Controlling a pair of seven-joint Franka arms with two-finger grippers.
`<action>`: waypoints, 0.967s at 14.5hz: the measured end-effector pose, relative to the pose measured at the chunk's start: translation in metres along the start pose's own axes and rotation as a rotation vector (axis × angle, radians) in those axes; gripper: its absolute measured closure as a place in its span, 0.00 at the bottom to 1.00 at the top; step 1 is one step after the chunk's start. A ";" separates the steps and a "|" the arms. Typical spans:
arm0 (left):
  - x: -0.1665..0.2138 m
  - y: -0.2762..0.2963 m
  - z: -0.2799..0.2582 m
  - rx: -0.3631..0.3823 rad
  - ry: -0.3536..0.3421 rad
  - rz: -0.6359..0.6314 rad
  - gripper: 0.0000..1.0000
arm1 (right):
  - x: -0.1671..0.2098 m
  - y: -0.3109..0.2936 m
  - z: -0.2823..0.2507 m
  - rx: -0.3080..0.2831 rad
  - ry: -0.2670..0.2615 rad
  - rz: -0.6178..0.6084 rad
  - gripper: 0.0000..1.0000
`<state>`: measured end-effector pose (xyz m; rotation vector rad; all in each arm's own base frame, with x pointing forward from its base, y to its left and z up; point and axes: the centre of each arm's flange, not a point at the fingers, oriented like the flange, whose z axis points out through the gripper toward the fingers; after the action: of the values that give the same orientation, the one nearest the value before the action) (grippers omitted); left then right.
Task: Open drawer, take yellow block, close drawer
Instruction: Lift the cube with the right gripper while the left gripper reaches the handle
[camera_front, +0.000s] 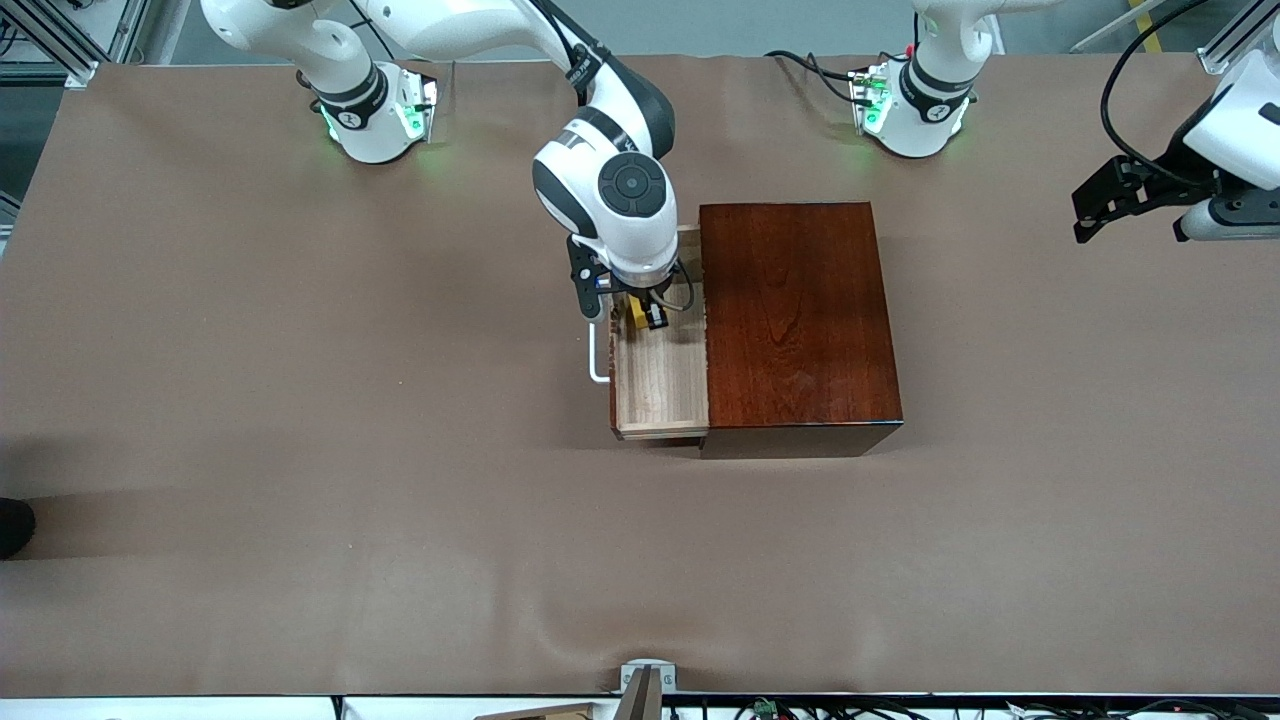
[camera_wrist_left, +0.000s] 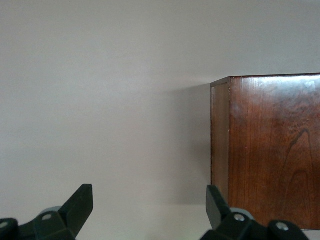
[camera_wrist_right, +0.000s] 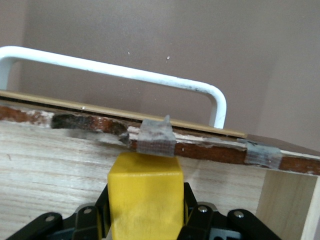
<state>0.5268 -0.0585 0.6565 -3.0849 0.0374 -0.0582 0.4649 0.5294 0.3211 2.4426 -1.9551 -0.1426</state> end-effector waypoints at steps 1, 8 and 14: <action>0.001 0.000 0.001 0.000 -0.002 0.000 0.00 | -0.001 -0.002 -0.004 0.008 -0.004 0.001 0.44; 0.010 0.012 0.013 -0.008 -0.012 0.025 0.00 | 0.014 -0.027 -0.067 0.009 -0.018 0.063 0.44; 0.007 0.088 0.026 -0.016 -0.034 0.107 0.00 | 0.056 -0.051 -0.110 -0.019 -0.024 0.085 0.44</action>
<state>0.5329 -0.1452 0.6255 -3.0933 0.2016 -0.0015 0.5354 0.4807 0.4236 2.3519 -2.0538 -0.1903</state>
